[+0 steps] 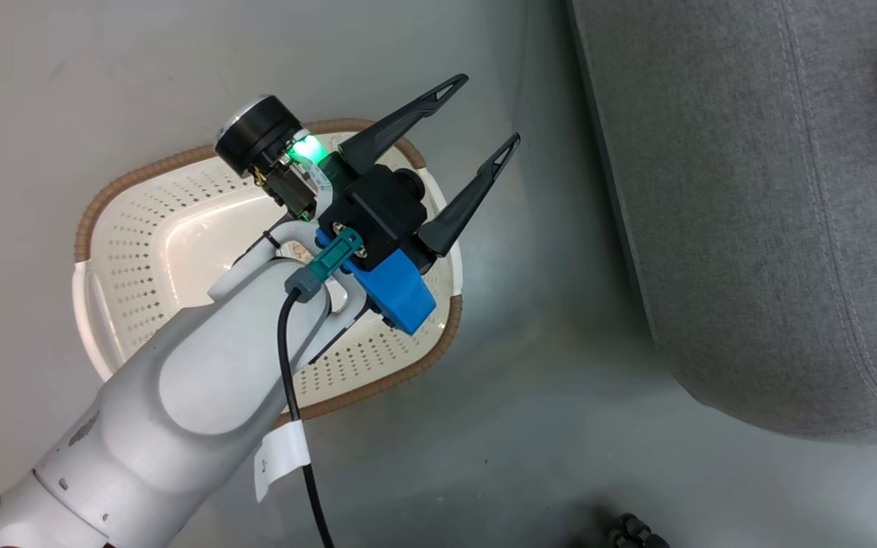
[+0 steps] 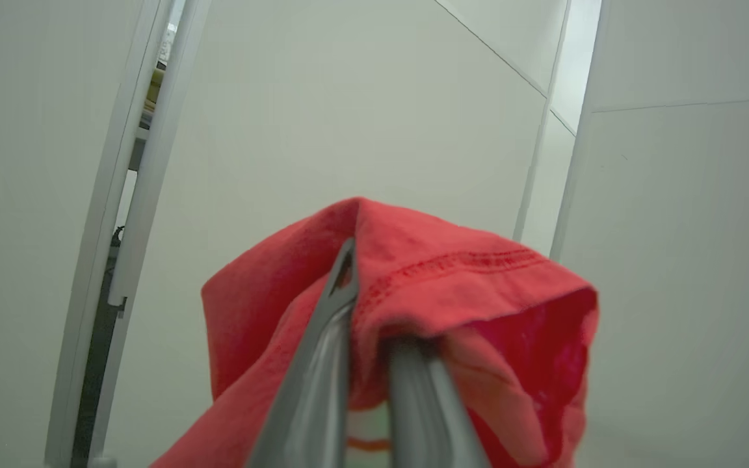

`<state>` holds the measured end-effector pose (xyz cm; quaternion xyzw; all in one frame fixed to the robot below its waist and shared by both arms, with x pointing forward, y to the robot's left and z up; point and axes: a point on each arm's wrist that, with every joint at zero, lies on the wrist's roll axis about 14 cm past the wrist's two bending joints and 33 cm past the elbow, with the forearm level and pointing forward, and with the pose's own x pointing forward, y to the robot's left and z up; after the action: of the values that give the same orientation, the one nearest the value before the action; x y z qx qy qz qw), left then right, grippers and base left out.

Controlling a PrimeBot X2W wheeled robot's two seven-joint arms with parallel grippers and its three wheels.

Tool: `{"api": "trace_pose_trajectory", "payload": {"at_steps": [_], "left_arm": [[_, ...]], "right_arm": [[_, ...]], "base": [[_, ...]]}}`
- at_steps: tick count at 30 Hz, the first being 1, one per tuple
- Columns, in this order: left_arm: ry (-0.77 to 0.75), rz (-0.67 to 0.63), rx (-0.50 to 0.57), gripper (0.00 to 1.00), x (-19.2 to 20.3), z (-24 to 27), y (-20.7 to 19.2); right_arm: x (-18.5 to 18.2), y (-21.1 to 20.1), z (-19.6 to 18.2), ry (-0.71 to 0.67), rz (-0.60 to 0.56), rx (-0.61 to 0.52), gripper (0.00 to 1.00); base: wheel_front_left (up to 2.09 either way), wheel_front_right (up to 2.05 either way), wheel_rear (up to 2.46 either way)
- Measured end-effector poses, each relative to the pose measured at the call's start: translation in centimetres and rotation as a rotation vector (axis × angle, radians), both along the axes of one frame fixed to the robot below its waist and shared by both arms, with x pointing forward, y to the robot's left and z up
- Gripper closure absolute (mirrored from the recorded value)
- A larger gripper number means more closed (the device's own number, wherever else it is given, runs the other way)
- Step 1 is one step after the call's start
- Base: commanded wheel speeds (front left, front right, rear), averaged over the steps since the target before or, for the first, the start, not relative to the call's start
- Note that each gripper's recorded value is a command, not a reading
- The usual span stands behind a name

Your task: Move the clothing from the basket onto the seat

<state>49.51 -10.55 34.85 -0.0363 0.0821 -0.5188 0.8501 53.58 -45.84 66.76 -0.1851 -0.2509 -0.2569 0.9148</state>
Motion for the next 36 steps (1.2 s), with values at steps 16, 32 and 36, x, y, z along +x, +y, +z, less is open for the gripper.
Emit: {"api": "trace_pose_trajectory", "payload": {"at_steps": [16,32,36], "left_arm": [[0.013,0.0,0.007,0.0,0.0,-0.8,0.3],[-0.04,0.068,-0.021,0.0,-0.5,4.0,1.1],[-0.046,0.102,-0.031,0.0,-1.2,5.9,1.5]], "right_arm": [[-1.2,-0.9,-18.2,0.411,-0.074,0.269,1.0],[-7.6,1.6,-20.4,0.488,-0.066,0.349,0.0],[-10.1,2.9,-19.8,0.494,-0.046,0.349,0.0]], "base": [[0.0,0.0,0.0],[0.0,0.0,0.0],[0.0,0.0,0.0]]}}
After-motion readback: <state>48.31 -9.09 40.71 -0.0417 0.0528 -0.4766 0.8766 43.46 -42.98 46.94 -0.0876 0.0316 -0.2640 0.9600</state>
